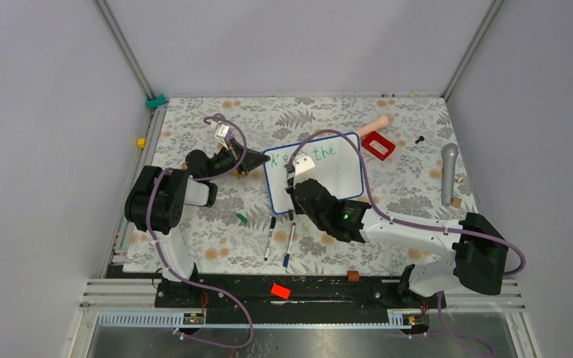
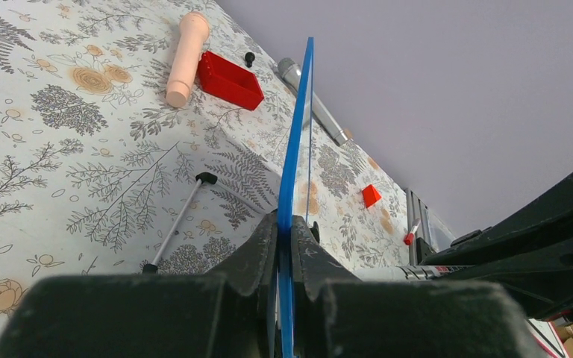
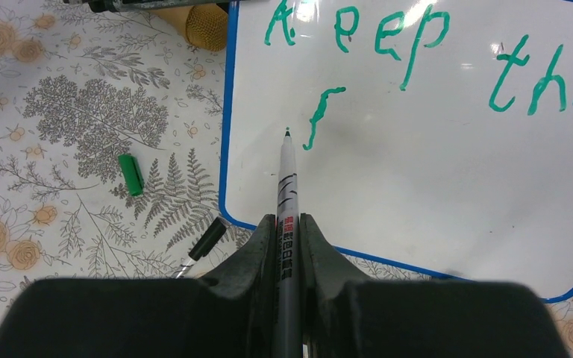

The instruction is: Write a sentence on the whiteboard

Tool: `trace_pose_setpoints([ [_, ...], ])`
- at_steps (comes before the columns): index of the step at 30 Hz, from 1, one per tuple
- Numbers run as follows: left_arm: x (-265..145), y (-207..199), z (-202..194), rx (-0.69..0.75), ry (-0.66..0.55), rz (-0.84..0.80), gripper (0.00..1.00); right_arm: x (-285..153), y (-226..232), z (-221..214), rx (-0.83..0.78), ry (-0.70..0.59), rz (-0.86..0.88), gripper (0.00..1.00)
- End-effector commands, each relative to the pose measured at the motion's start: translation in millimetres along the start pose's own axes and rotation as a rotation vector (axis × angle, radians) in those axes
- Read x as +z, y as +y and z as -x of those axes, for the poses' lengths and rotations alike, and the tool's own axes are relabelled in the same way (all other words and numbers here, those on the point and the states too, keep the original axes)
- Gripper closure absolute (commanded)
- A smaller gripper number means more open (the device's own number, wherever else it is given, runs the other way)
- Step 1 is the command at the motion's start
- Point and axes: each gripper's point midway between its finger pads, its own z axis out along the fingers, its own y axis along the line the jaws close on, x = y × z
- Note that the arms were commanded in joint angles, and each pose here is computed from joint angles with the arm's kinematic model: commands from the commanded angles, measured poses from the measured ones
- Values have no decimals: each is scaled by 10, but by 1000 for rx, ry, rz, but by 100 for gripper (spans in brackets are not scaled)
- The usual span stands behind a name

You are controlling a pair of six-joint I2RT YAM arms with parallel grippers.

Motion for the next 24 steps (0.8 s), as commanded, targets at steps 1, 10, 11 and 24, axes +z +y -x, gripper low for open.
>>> trace_pose_setpoints([
  [1,31,-109,50,102,-25,-22,100,17,36,193,55,-22,16,100],
  [10,30,-106,34,111,-34,-10,100,22,-29,191,78,-30,-4,100],
  [11,27,-108,30,113,-34,-10,100,30,-41,191,82,-29,-10,100],
  [24,47,-103,28,105,-21,-25,100,144,-83,226,69,-16,-54,100],
])
